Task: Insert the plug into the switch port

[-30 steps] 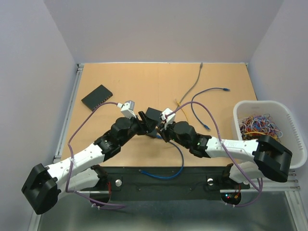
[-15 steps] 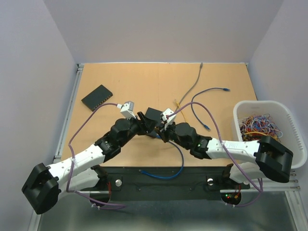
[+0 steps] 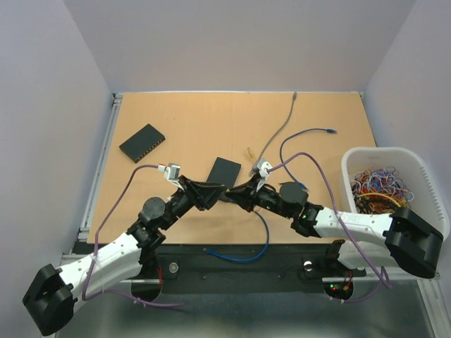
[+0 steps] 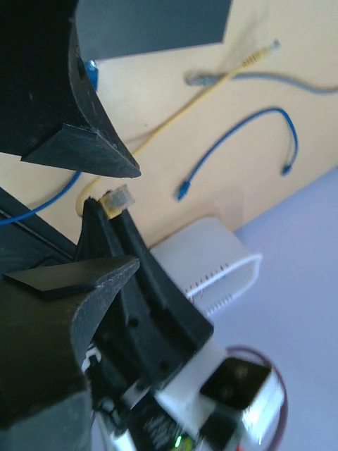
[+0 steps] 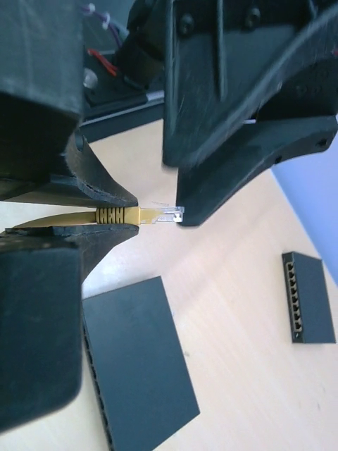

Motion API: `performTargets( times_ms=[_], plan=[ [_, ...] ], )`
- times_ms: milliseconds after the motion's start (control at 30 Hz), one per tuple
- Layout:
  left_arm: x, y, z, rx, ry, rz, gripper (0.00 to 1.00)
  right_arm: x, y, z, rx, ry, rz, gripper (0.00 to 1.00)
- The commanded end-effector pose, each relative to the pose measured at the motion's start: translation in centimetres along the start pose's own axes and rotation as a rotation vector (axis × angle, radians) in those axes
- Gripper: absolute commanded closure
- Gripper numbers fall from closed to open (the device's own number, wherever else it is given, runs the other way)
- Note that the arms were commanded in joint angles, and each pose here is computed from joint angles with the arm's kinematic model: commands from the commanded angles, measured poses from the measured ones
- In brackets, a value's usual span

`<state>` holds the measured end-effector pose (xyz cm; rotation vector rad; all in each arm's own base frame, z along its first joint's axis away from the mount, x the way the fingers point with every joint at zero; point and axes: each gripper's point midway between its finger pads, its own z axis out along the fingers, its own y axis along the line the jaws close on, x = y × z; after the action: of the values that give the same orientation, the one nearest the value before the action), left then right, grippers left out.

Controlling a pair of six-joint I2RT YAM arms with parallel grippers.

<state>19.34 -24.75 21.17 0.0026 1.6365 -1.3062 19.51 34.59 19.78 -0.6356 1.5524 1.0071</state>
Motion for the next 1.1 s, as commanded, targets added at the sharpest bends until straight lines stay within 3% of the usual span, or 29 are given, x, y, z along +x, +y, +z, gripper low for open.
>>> performTargets(
  times_ms=[0,133,533,800,1067],
  plan=[
    [-3.0,-5.8,-1.8,0.276,-0.13,0.056,0.41,-3.8,3.3,-0.7,-0.211,-0.119,0.056,1.0],
    [-3.0,-6.6,-2.4,0.33,-0.139,0.073,0.42,-4.9,4.2,-1.3,-0.317,-0.151,0.111,1.0],
    [-3.1,-5.3,-1.8,0.274,-0.161,0.095,0.45,-4.9,5.9,-2.2,-0.521,-0.121,0.168,1.0],
    [-4.6,-3.3,-2.1,0.156,-0.239,0.105,0.43,-5.4,5.9,-2.7,-0.532,-0.14,0.167,0.99],
    [-4.0,-4.4,-2.0,0.224,-0.209,0.119,0.43,-5.3,5.9,-1.9,-0.545,-0.128,0.183,0.99]
  ],
)
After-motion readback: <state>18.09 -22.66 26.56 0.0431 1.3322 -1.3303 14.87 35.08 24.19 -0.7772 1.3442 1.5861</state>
